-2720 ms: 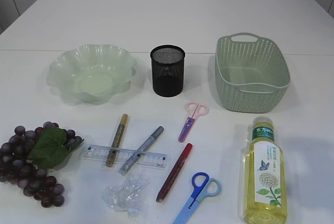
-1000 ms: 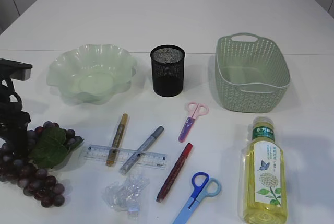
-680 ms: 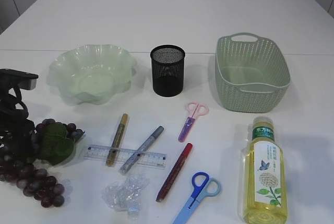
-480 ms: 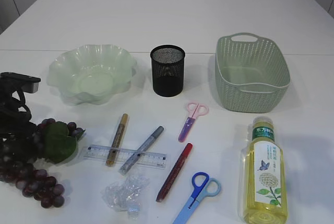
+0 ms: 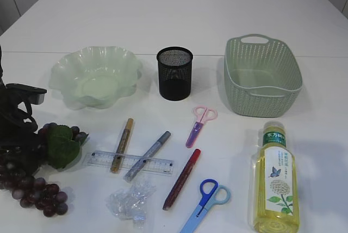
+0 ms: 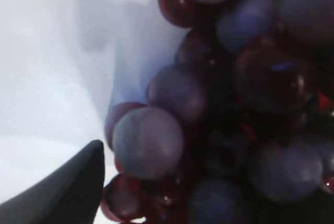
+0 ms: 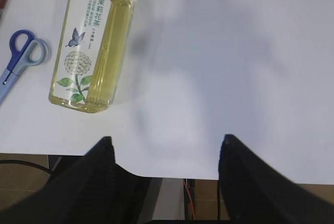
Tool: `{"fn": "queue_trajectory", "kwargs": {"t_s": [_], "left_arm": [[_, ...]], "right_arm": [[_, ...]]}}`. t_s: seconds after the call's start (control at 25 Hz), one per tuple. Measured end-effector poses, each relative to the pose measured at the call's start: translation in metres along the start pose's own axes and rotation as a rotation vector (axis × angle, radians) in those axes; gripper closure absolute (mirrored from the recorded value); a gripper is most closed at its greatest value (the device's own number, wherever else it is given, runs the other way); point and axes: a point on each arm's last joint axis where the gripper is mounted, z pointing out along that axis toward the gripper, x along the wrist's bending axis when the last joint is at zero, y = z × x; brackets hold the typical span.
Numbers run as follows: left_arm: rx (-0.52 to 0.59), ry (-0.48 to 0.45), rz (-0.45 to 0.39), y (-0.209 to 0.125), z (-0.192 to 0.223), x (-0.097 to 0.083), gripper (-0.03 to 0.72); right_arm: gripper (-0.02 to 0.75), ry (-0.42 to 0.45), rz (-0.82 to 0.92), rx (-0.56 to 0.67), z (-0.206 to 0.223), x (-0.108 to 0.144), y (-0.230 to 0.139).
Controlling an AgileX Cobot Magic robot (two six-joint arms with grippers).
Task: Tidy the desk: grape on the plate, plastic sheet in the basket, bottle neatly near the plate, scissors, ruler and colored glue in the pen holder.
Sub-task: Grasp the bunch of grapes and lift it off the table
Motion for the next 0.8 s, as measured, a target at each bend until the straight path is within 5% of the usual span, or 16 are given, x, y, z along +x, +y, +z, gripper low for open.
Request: {"fn": "queue_trajectory", "kwargs": {"t_s": [0.16, 0.48, 0.8], "left_arm": [[0.002, 0.000, 0.000, 0.0005, 0.0019, 0.0001, 0.181], [-0.002, 0.000, 0.000, 0.0016, 0.0029, 0.0003, 0.545], [-0.007, -0.044, -0.035, 0.0010, -0.0001, -0.0039, 0.575]], "right_arm": [[0.248, 0.000, 0.000, 0.000, 0.0000, 0.0000, 0.0000], [0.248, 0.000, 0.000, 0.000, 0.0000, 0.0000, 0.0000], [0.248, 0.000, 0.000, 0.000, 0.0000, 0.0000, 0.0000]]}}
